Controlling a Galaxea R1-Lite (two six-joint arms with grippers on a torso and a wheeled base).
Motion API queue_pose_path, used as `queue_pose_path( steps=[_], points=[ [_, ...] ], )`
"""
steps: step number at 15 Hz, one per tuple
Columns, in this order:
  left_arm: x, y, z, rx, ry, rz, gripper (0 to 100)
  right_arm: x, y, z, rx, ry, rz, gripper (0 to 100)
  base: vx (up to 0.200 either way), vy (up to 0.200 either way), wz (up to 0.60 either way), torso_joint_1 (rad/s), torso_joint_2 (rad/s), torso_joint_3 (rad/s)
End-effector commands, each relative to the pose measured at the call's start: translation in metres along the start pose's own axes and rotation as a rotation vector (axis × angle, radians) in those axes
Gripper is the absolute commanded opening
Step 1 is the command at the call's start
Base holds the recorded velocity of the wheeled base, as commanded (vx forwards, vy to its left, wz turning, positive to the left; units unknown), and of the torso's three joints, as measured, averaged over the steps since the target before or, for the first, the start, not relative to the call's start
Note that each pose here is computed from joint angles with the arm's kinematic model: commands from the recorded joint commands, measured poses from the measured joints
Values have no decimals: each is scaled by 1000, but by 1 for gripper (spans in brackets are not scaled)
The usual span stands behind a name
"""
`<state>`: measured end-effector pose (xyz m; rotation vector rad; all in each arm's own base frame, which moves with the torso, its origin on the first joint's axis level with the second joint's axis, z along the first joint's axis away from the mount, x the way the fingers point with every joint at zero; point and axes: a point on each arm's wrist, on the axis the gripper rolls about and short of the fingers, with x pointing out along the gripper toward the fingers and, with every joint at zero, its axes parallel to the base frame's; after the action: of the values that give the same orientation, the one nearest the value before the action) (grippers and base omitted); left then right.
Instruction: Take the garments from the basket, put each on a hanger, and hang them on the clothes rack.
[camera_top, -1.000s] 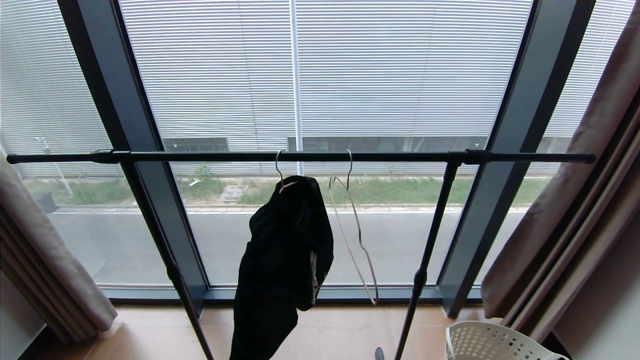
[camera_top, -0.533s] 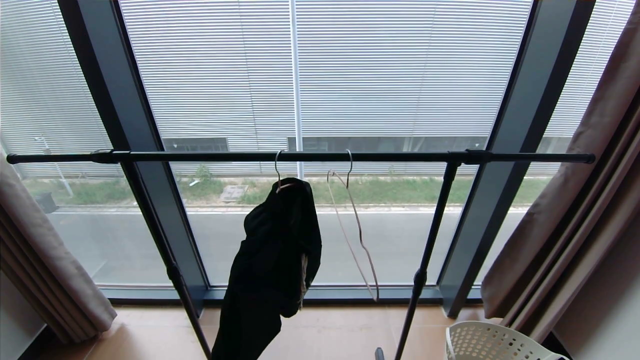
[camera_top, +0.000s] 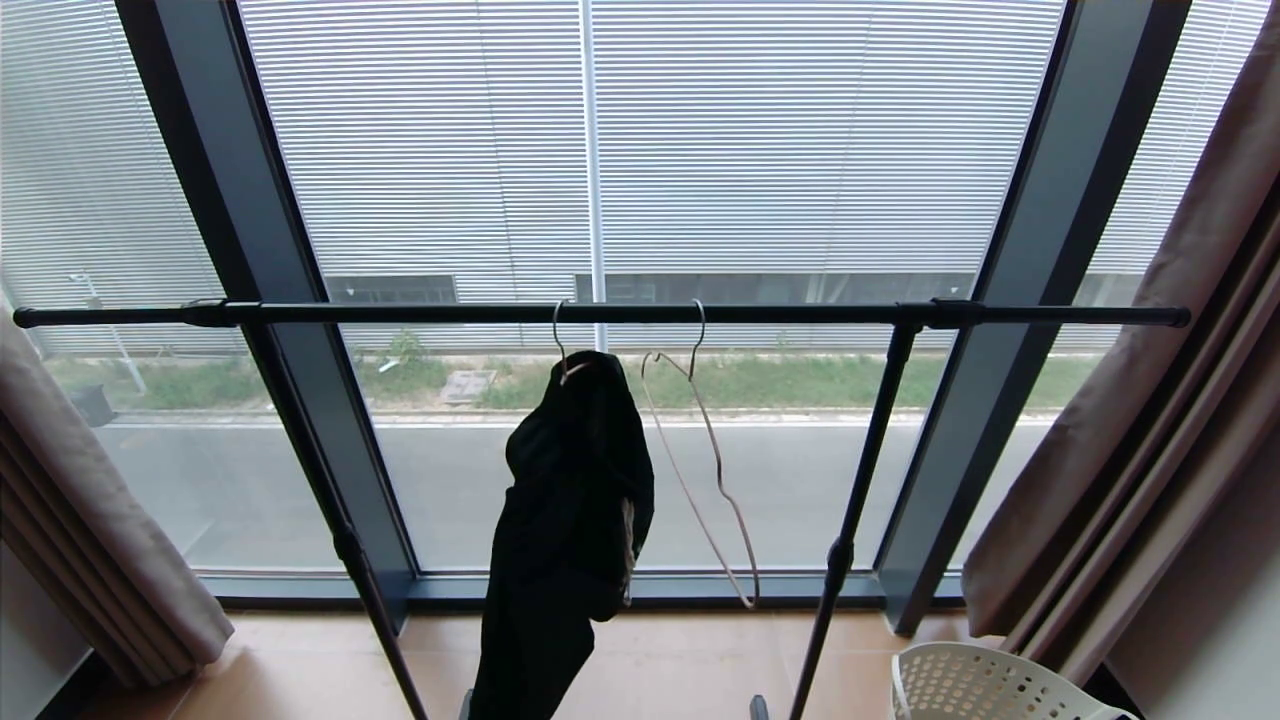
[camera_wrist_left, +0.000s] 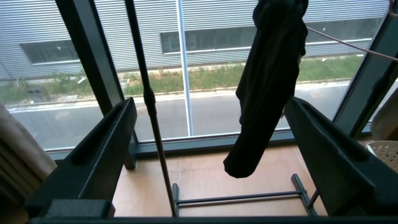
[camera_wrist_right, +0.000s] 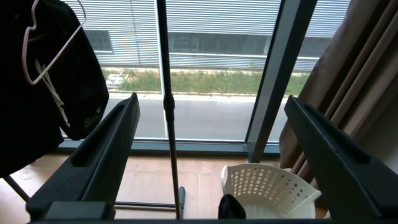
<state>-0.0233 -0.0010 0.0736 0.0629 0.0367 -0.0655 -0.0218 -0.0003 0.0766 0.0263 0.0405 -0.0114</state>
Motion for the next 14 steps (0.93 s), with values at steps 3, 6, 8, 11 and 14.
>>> queue_pose_path(
  steps=[3,6,8,11,14],
  points=[
    [0,0,0,-1,1,-2,100,2,0,1,-1,26,12,100,0,0,0,-15,37,28],
    [0,0,0,-3,1,-3,100,3,0,1,-2,34,27,100,0,0,0,-126,323,175],
    [0,0,0,-3,1,-2,100,2,0,1,-2,29,24,100,0,0,0,-144,364,208],
    [0,0,0,-3,1,-2,100,0,0,0,0,1,15,100,0,0,0,-152,367,211],
    [0,0,0,-4,1,0,100,-1,0,0,12,-13,4,100,0,0,0,-155,391,229]
  ],
)
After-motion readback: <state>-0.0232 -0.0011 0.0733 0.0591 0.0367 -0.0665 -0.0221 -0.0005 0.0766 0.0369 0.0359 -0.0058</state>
